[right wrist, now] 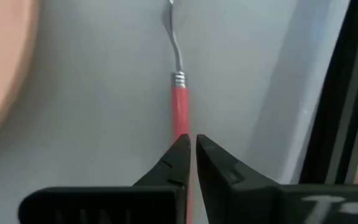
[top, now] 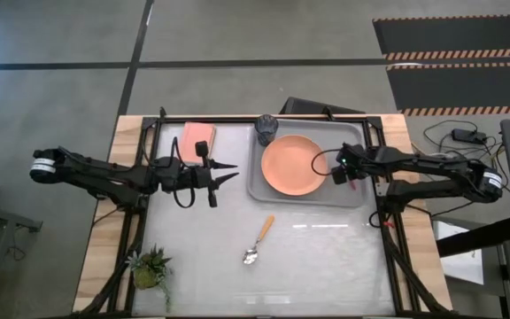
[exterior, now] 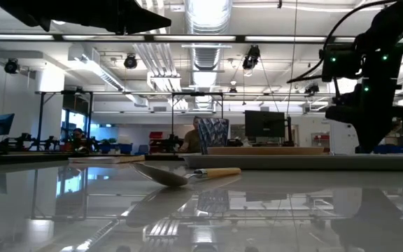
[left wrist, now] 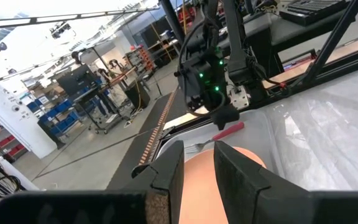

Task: Pick and place plate/cup/fork/spoon on tray
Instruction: Put the red fork on the right of the gray serving tray

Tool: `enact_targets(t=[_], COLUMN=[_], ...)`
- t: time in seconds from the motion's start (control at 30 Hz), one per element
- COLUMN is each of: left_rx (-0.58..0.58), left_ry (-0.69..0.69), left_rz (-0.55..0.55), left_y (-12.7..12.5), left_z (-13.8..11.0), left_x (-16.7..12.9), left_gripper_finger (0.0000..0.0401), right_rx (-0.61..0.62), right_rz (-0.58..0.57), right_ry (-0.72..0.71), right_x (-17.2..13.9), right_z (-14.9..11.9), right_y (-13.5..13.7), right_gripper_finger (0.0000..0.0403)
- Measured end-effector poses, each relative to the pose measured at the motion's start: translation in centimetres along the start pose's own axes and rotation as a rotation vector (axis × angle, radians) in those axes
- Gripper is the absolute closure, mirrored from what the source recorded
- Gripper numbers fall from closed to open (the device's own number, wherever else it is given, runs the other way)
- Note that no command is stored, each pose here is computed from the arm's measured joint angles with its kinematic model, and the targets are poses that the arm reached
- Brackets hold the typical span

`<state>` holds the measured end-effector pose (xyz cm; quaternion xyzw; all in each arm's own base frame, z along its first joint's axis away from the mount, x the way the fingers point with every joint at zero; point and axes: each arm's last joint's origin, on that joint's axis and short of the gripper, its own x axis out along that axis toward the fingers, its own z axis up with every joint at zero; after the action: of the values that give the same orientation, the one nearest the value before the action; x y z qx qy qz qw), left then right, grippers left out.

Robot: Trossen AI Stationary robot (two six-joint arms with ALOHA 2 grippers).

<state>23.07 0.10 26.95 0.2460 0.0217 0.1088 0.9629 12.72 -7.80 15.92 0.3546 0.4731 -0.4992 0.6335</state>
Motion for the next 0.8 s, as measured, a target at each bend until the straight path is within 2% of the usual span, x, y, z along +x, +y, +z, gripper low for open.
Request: enact_targets(t=[0.23, 0.47, 0.6, 0.8], left_rx=[0.001, 0.001, 0.001, 0.001], left_ry=[0.001, 0.001, 0.001, 0.001], left_rz=[0.0, 0.0, 0.0, 0.0], left_y=[0.0, 0.0, 0.0, 0.0], left_z=[0.0, 0.0, 0.0, 0.0], left_x=[0.0, 0.0, 0.0, 0.0], left_gripper_finger=[0.0331, 0.0331, 0.0331, 0.0331], right_rx=[0.001, -0.03, -0.036, -0.037], right_rz=[0.047, 0.074, 0.067, 0.064], right_ry=[-0.024, 0.104, 0.131, 0.123], right_x=[-1.1, -1.5, -1.4, -1.0], right_z=[1.0, 0.4, 0.1, 0.0], right_y=[0.6, 0.4, 0.3, 0.2], right_gripper_finger=[0.032, 0.0251, 0.0232, 0.0227])
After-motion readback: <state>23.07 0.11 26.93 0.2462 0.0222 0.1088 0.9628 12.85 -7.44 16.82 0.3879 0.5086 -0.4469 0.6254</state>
